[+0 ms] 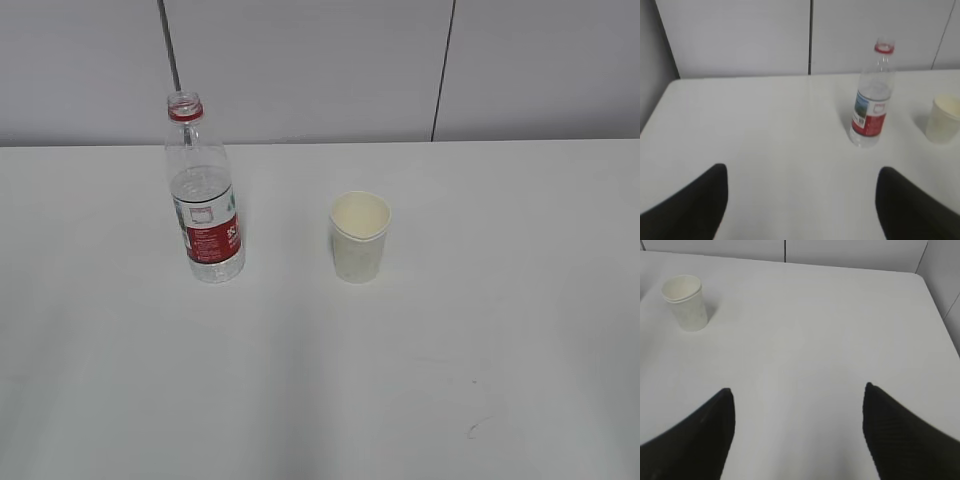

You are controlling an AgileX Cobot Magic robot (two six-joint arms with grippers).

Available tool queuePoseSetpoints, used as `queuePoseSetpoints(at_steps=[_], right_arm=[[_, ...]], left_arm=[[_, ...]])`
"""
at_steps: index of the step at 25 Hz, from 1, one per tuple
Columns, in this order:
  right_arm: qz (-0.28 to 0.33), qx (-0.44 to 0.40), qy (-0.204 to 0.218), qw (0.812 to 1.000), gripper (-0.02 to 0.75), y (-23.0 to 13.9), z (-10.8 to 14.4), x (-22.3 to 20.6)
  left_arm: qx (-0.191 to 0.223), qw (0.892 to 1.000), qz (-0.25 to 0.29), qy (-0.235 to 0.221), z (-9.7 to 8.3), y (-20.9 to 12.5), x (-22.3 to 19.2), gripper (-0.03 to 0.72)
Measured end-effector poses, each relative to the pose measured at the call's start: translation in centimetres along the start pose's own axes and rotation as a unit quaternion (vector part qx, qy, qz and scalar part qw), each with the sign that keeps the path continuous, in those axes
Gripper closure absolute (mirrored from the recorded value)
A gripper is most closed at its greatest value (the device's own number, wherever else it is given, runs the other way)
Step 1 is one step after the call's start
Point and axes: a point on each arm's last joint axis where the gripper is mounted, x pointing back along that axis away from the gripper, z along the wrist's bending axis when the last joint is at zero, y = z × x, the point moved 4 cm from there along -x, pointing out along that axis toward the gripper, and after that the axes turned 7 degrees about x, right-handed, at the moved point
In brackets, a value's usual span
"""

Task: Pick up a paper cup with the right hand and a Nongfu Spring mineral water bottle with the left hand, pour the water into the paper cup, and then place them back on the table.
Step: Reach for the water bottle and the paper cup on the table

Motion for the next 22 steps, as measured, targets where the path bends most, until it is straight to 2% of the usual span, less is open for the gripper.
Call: queuePoseSetpoints(at_steps=[3, 5, 9, 17, 22], right_arm=[[0.002, 0.004, 0.0, 1.0, 0.148, 0.0, -0.1, -1.3], [-0.008, 0.01, -0.004, 1.0, 0.148, 0.1, -0.1, -2.2], [-0.053, 0.031, -0.018, 0.998, 0.148, 0.1, -0.2, -3.8], [-0.138, 0.037, -0.046, 0.989, 0.149, 0.4, -0.5, -5.6], [-0.14, 0.037, -0.049, 0.988, 0.149, 0.9, -0.7, -7.1]], left_arm=[[-0.008, 0.999, -0.04, 0.01, 0.3, 0.8, -0.4, 0.134], [-0.008, 0.999, -0.047, 0.012, 0.4, 0.6, -0.9, 0.134], [-0.008, 0.999, -0.049, 0.016, 0.7, -0.1, -2.0, 0.135], [-0.018, 0.993, -0.11, 0.027, 1.1, 0.6, -2.8, 0.136], [-0.017, 0.99, -0.133, 0.03, 1.4, 0.9, -4.2, 0.136]])
